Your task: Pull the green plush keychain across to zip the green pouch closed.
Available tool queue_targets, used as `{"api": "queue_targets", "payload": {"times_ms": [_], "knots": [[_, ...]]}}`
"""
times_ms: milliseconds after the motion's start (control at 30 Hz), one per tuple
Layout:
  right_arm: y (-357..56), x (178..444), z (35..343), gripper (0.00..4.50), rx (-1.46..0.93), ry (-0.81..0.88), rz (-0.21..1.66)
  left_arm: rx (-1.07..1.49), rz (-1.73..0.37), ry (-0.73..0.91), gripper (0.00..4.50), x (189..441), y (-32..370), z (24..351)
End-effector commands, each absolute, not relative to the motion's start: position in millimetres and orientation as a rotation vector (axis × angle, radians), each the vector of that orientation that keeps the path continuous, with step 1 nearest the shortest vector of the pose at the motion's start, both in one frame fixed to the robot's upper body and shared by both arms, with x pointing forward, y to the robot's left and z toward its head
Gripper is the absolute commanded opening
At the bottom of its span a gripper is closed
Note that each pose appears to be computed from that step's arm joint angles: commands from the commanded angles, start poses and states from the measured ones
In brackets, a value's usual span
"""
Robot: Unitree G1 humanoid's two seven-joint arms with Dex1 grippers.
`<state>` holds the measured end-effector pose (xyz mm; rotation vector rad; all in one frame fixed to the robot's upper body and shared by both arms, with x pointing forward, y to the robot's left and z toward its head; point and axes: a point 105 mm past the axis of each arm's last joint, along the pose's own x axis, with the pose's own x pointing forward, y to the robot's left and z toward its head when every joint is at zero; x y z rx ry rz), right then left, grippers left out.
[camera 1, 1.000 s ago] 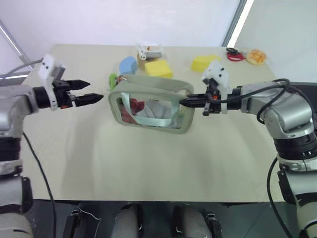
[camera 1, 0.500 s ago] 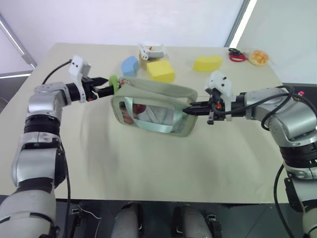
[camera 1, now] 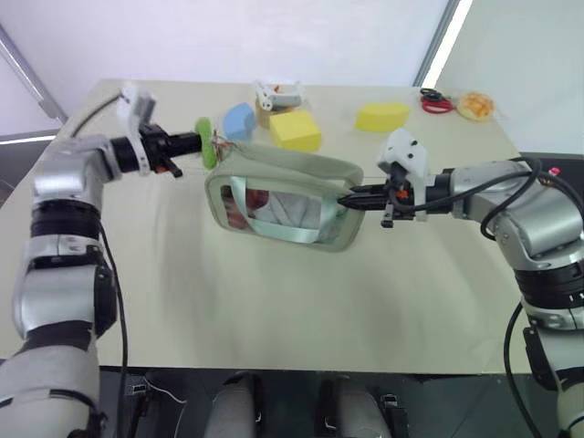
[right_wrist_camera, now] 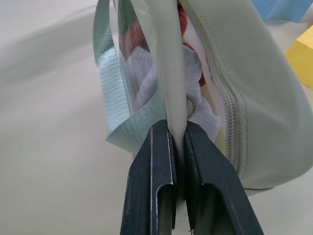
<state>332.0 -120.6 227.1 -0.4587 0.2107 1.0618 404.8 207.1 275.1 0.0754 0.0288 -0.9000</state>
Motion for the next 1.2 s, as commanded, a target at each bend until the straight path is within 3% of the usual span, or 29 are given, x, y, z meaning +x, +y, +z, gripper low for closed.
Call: {"api": "queue_targets", "payload": {"times_ms": [33,333,433,667,900,1067,1200], "knots": [[-127.7,337.0,226.2,0.0,-0.478,0.208,1.021,0.134,-1.024,-0.089,0.02,386.6,186.6,320.8],[-126.9,340.0,225.5,0.0,-0.479,0.196,1.003,0.414,-1.19,-0.026,0.02,385.1,111.5,277.5],[-127.4,339.4,225.7,0.0,-0.479,0.196,0.997,0.41,-1.141,-0.059,0.94,393.2,113.9,283.9],[-128.4,339.6,225.0,0.0,-0.473,0.195,0.991,0.45,-1.078,-0.1,4.36,388.2,139.1,319.2],[-127.0,345.9,226.0,0.0,-0.476,0.184,0.99,0.61,-1.001,-0.009,4.45,356.6,190.7,324.6],[-124.1,348.6,229.1,0.0,-0.47,0.171,0.993,0.556,-1.108,0.121,4.45,326.6,179.7,278.6],[-121.9,347.2,228.4,0.0,-0.471,0.176,1.006,0.548,-1.009,0.136,4.45,345.3,178.8,246.6]]}}
